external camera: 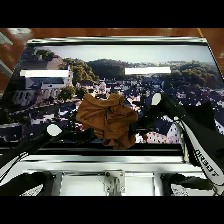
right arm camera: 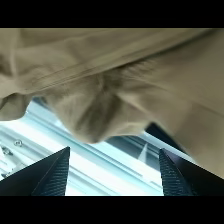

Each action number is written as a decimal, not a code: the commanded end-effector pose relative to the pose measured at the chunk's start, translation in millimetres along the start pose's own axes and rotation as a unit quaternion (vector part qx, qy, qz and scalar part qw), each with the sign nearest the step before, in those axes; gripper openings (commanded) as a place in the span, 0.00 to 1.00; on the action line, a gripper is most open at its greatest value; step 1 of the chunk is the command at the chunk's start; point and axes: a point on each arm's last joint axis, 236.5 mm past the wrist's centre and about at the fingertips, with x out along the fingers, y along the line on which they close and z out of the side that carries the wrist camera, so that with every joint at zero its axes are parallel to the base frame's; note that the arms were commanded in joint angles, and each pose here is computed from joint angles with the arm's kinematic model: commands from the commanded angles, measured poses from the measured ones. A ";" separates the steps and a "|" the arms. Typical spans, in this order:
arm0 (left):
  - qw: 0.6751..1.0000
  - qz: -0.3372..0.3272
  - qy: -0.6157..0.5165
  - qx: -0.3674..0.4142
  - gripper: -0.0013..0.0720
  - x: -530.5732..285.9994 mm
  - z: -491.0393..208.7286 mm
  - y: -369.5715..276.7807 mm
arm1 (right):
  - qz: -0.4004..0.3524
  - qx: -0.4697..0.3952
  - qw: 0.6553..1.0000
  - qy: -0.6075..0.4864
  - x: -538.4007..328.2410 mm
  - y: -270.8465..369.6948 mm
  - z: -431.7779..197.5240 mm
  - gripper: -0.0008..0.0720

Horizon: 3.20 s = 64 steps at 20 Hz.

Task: Fold the shirts.

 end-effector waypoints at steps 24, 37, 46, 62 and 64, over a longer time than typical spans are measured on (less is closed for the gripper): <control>1.000 0.002 -0.016 0.019 0.08 -4.4 9.5 1.4 | -0.072 0.100 0.992 0.017 23.5 -83.8 12.9 0.09; 0.644 -0.167 -0.672 0.325 0.08 -527.4 45.4 -257.9 | -0.116 0.035 0.785 -0.608 -420.2 36.2 -22.2 0.09; 0.611 -0.162 -0.670 0.388 0.08 -571.4 -31.5 -292.1 | -0.068 -0.016 0.692 -0.718 -502.9 116.2 -97.5 0.09; 0.782 -0.001 -0.484 0.394 0.08 -460.2 -76.9 -198.6 | -0.192 0.000 0.800 -0.569 -419.0 99.2 -204.3 0.09; 0.786 0.003 -0.476 0.394 0.08 -456.6 -80.2 -195.0 | -0.195 0.014 0.812 -0.550 -409.4 93.4 -209.3 0.09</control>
